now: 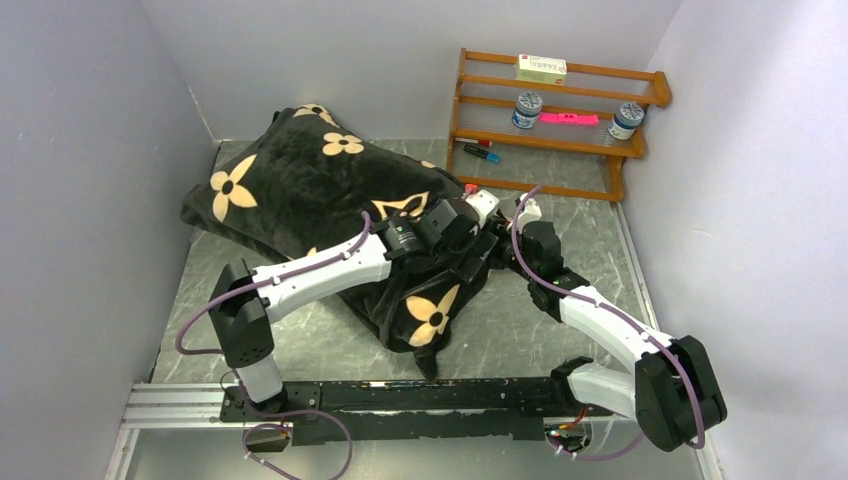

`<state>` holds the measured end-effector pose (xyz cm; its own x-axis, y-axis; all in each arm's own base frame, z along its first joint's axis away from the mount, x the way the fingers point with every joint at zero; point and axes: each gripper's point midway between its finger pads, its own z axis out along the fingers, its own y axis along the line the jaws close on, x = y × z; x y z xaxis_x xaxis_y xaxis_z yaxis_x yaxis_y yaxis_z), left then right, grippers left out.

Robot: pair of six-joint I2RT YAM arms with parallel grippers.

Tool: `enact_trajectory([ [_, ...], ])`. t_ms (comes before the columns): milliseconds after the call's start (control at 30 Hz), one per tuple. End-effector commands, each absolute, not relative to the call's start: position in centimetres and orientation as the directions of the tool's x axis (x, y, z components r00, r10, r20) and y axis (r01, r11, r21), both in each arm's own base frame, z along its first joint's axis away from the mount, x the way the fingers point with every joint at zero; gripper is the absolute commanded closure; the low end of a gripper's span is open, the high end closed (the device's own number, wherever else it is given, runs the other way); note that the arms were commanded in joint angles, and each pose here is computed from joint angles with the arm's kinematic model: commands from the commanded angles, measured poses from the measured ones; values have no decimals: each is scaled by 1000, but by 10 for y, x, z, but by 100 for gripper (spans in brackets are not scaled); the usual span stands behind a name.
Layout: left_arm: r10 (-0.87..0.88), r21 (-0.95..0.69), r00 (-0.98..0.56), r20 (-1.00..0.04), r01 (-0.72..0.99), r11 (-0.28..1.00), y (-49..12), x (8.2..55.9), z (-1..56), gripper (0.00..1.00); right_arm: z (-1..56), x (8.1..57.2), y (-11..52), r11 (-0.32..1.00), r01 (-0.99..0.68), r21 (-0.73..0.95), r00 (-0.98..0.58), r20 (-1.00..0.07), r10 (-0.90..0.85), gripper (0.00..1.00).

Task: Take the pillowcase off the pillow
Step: Remove the pillow from the pillowcase.

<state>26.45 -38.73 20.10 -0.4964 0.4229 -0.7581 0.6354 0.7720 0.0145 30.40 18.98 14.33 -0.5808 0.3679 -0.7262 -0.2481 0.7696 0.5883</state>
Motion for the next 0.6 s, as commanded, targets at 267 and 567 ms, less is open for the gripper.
enact_trajectory([
  [267,331,-49,-406,-852,691,722,-351,275,238,6,106,283,177,822,-197,535,-673,-683,283,39],
  [567,326,-36,-438,-838,640,767,-359,292,234,5,105,282,176,823,-189,535,-674,-680,287,39],
])
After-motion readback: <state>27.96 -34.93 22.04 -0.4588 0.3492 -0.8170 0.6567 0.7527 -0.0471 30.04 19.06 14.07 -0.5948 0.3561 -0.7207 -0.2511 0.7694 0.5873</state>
